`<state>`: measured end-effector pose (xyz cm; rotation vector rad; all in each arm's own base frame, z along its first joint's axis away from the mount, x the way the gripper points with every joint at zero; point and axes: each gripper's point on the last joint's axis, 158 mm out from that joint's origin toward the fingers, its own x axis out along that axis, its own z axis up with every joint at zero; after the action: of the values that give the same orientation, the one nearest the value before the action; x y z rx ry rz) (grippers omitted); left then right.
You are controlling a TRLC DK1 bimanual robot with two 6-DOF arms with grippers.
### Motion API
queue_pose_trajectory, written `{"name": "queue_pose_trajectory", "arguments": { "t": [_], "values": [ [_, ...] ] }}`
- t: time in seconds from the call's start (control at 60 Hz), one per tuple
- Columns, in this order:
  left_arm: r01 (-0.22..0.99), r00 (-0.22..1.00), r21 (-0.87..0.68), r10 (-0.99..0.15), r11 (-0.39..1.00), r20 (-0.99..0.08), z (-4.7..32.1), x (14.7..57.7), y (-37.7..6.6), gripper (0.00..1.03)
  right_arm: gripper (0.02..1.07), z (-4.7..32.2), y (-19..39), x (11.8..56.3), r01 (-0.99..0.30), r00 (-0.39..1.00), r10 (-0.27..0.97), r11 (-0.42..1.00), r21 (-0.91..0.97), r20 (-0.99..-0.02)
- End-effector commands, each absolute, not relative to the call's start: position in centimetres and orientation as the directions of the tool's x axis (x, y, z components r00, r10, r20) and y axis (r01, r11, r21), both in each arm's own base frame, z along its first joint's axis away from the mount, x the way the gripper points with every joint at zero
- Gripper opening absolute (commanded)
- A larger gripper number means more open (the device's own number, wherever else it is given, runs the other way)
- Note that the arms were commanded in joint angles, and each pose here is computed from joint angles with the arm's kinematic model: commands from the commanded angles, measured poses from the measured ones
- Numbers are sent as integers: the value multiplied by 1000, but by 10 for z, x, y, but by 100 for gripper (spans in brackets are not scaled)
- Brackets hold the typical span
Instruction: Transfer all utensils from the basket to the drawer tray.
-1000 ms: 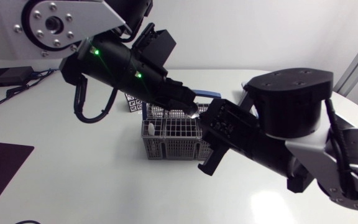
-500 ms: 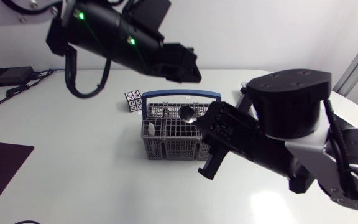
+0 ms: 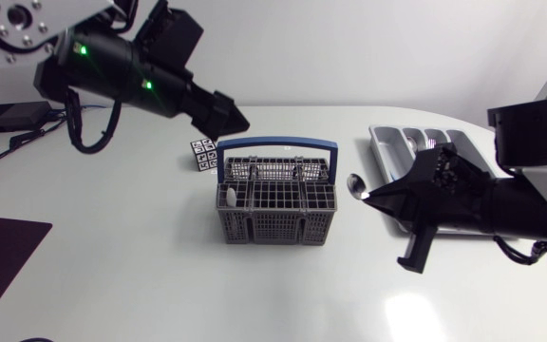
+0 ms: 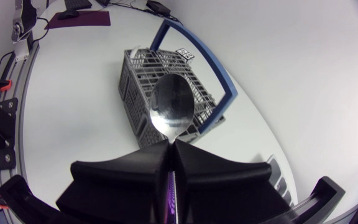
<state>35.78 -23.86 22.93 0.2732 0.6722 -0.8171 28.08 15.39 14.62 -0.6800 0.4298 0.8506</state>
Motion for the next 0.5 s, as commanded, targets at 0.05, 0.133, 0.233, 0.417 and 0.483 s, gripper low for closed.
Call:
{"name": "queue_pose_trajectory", "arguments": {
  "t": [0.05, 0.133, 0.233, 0.417, 0.483],
  "values": [
    [772, 517, 69, -562, 632, -646, 214, 348, -223, 86, 7, 131, 117, 289, -800, 596, 495, 435, -413, -632],
    [778, 508, 88, -539, 623, -672, 194, 342, -216, 86, 7, 121, 92, 294, -821, 565, 480, 409, -399, -671],
    [776, 511, 101, -527, 622, -679, 181, 338, -211, 86, 7, 109, 67, 299, -847, 520, 459, 381, -369, -720],
    [758, 517, 96, -505, 645, -691, 159, 337, -196, 87, 8, 83, 14, 306, -891, 441, 400, 300, -340, -803],
    [749, 520, 93, -496, 656, -695, 151, 337, -190, 88, 8, 76, -9, 314, -892, 438, 369, 294, -344, -820]
  ]
}}
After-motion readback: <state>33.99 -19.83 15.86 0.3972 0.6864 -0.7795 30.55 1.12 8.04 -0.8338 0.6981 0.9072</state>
